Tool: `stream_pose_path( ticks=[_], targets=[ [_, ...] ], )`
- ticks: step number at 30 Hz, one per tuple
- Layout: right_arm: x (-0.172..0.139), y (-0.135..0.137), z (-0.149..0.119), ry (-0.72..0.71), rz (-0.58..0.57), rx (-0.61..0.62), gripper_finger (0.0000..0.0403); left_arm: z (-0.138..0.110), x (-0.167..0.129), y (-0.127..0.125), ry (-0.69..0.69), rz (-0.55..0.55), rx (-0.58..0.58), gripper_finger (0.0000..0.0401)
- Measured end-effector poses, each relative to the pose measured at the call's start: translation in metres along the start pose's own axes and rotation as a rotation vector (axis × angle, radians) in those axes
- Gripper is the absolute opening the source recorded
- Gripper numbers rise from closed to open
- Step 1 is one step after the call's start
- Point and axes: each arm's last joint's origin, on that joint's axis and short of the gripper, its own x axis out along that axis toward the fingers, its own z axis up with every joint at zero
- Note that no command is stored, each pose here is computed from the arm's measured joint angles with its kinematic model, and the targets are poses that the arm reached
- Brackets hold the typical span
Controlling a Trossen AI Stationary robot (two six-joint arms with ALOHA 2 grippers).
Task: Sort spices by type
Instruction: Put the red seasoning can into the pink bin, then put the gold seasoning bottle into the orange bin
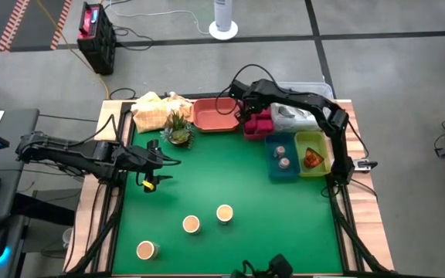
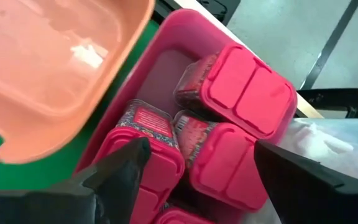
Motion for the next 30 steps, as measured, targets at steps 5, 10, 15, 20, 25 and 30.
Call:
stream_pose_path(
  ticks=[5, 10, 15, 20, 25, 30],
  targets=[
    [-0.011, -0.002, 0.006, -0.04, 0.018, -0.012, 0.0331, 0.0, 0.0, 0.0, 0.001, 0.0, -0.013, 0.0286],
    [-0.025, 0.0, 0.013, -0.094, 0.016, -0.049, 0.0331, -0.002, 0.0, 0.0, 0.017, 0.001, -0.031, 0.0286],
    [-0.044, 0.001, 0.016, -0.158, 0.02, -0.103, 0.0331, -0.002, 0.0, 0.0, 0.022, 0.001, -0.052, 0.0286],
    [-0.074, -0.003, 0.01, -0.222, 0.04, -0.148, 0.0331, -0.002, 0.0, 0.0, 0.021, 0.003, -0.059, 0.0286],
    [-0.097, 0.009, -0.014, -0.274, 0.075, -0.225, 0.0331, -0.005, 0.0, 0.0, 0.046, 0.007, -0.097, 0.0286],
    [-0.093, 0.04, -0.05, -0.31, 0.129, -0.274, 0.0331, -0.005, 0.0, 0.0, 0.046, 0.008, -0.11, 0.0286]
  ],
)
